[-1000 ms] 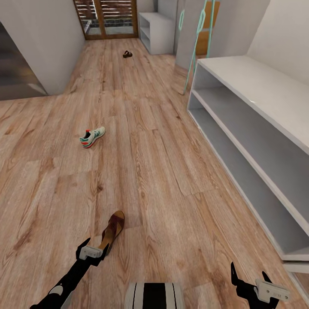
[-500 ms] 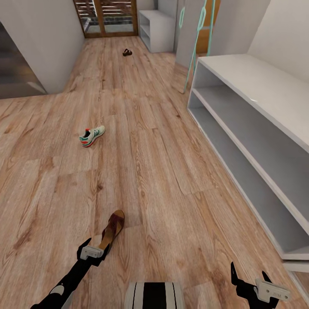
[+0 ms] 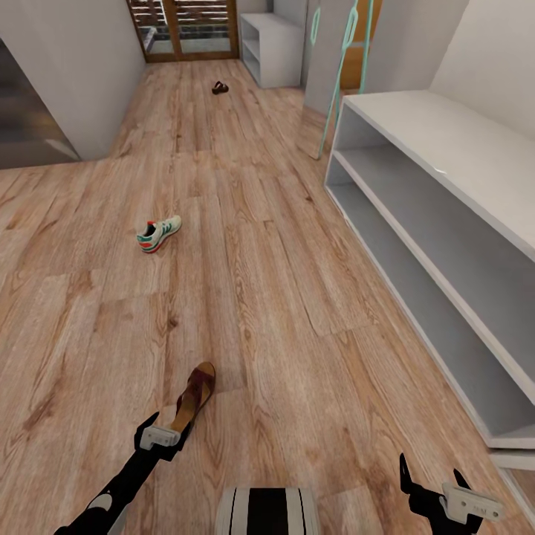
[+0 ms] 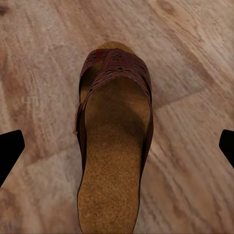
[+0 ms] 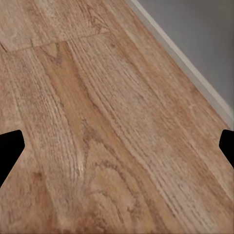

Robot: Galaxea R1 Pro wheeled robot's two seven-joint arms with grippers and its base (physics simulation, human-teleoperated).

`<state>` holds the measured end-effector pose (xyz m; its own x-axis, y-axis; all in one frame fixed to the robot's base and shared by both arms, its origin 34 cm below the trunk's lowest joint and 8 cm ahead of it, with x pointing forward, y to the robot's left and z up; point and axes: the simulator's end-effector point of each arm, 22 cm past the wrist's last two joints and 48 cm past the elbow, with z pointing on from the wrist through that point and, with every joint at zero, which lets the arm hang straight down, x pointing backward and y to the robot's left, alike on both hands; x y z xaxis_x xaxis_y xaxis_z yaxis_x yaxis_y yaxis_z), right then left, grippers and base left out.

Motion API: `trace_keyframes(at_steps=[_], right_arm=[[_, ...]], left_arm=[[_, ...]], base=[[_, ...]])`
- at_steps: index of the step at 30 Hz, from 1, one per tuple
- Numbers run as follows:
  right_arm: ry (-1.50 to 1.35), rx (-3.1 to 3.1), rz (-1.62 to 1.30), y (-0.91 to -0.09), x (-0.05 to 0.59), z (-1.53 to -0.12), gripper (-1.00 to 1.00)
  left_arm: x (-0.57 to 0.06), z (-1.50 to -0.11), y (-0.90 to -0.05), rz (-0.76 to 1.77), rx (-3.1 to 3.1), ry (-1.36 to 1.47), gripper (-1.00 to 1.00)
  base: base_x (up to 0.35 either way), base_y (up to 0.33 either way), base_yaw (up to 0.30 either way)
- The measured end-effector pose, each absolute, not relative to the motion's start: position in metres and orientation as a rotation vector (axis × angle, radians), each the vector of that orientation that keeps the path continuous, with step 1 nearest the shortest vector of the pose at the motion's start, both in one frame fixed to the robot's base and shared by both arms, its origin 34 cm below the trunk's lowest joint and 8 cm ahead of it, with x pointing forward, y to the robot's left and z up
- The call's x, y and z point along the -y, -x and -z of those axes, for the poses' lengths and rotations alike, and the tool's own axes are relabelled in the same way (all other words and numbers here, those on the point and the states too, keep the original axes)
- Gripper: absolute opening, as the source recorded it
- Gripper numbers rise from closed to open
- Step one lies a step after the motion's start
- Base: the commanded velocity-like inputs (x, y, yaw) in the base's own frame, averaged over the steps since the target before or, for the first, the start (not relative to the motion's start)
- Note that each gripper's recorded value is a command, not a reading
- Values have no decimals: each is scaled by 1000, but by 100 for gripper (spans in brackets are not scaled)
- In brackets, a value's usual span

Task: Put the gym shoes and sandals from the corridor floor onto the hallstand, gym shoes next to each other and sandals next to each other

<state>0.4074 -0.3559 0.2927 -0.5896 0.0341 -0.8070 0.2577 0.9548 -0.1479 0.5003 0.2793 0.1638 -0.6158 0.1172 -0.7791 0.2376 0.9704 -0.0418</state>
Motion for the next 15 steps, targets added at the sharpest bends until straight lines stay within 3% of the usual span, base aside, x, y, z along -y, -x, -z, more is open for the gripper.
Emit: trace_keyframes(at_steps=[15], right_arm=[[-205,-2198,313,-405,356,-289,100]], left_arm=[[-284,-164,-514,166,-2229,-243,100]], base=[[0,0,0]])
